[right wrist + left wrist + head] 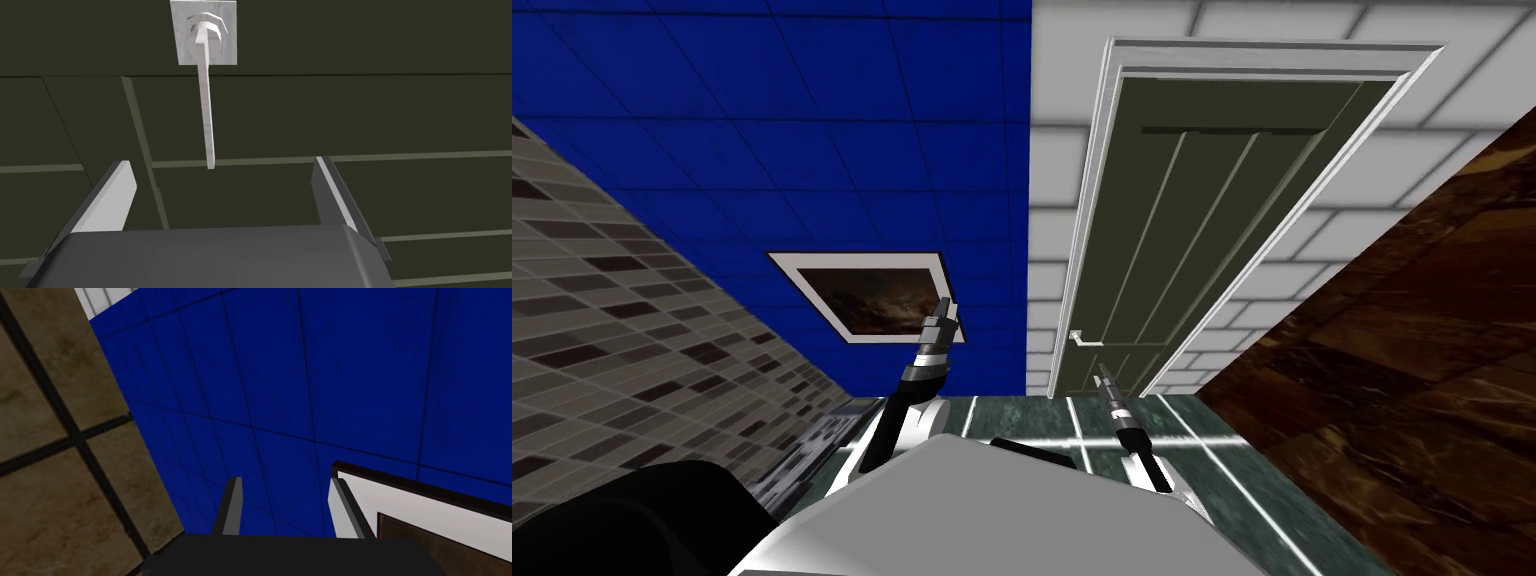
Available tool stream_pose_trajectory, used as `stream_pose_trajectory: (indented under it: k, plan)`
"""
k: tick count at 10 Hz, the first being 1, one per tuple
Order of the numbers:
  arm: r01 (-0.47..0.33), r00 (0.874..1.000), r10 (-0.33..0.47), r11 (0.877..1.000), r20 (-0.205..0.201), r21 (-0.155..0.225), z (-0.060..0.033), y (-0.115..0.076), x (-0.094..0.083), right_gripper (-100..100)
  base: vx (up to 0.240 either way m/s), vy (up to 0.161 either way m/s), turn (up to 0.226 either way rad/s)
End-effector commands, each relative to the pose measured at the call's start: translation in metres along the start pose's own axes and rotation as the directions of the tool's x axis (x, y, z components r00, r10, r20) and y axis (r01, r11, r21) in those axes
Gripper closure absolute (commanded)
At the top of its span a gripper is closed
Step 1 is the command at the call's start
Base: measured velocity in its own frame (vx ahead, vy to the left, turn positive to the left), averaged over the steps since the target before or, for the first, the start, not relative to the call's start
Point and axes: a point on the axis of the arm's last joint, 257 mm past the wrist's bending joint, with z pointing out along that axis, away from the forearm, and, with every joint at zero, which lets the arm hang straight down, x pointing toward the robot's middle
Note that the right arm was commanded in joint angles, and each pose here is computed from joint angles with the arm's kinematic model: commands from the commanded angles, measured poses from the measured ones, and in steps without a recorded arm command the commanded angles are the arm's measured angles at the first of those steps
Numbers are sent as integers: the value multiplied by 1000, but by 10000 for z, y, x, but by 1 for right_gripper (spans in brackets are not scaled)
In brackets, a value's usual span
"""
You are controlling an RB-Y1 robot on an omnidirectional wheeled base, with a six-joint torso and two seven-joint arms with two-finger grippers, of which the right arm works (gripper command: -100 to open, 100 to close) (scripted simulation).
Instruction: Pull the door open
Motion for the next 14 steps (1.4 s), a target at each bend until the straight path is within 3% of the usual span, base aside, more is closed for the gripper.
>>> stream_pose_trajectory:
  k: [1,6,10,14]
  plan:
    - [-4,1000,4,1000,-1,10,-7,-42,-12,-100,16,-85,94]
    - [-12,1000,12,999,-2,32,-25,-132,-28,-100,18,-61,73]
    - [-14,996,11,999,87,31,-142,-140,-369,-100,51,2,241]
    - [-15,984,9,999,180,30,-285,-147,-717,-100,63,-10,202]
